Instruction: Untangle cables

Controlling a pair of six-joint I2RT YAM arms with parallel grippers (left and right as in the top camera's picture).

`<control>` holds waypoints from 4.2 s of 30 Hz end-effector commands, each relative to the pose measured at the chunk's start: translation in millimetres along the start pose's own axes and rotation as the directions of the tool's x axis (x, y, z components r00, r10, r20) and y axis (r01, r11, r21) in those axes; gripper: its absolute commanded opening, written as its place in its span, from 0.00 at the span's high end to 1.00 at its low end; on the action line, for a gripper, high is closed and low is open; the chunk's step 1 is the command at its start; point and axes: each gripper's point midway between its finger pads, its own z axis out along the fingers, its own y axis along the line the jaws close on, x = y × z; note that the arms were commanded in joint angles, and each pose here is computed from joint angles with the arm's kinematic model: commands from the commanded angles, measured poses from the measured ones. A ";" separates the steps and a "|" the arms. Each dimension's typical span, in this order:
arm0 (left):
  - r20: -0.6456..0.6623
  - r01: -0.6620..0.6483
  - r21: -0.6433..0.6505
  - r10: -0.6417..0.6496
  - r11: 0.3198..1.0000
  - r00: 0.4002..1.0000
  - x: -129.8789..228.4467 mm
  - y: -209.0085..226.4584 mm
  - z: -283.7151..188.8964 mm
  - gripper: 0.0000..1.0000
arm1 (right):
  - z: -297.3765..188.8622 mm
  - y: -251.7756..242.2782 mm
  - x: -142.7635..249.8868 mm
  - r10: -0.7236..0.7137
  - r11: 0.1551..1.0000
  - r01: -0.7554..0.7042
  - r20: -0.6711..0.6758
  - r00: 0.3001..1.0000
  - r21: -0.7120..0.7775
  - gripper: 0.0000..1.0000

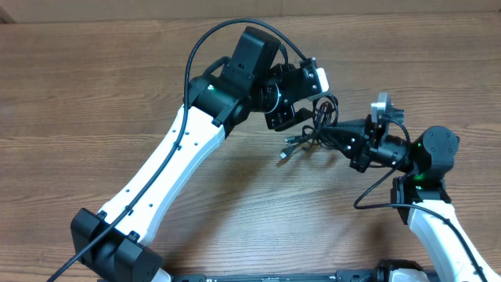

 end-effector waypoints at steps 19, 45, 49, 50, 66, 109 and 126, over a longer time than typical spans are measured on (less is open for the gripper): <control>0.230 0.038 0.255 -0.099 0.966 0.968 -29.9 -15.3 -31.9 0.69 | -0.4 25.7 -5.8 -0.108 0.986 0.104 -0.021 0.994 -0.129 0.96; 0.206 0.062 0.333 -0.137 0.941 0.969 -23.3 -31.4 -35.3 0.74 | -2.4 40.3 -11.4 -0.150 0.972 0.144 -0.018 0.989 -0.185 0.96; 0.205 0.063 0.333 -0.137 0.941 0.969 -23.3 -31.4 -35.3 0.44 | -2.4 40.3 -11.4 -0.150 0.972 0.144 -0.018 0.989 -0.185 0.96; 0.206 0.062 0.333 -0.137 0.941 0.969 -23.4 -31.4 -35.3 0.53 | -2.4 40.4 -11.4 -0.150 0.972 0.144 -0.018 0.989 -0.186 0.96; 0.241 0.030 0.360 -0.124 0.933 0.963 -29.4 -36.4 -38.2 0.96 | -2.4 40.3 -11.4 -0.150 0.972 0.144 -0.018 0.988 -0.185 0.96; 0.109 -0.015 0.488 -0.044 0.873 0.993 23.5 -79.1 -55.4 0.96 | -2.6 41.3 -10.7 -0.469 0.864 0.468 0.044 0.882 -0.188 0.24; 0.243 -0.123 0.514 -0.007 0.849 0.970 9.0 -85.4 -64.1 0.96 | -12.7 24.0 -7.9 -0.491 0.861 0.490 0.028 0.870 -0.134 0.33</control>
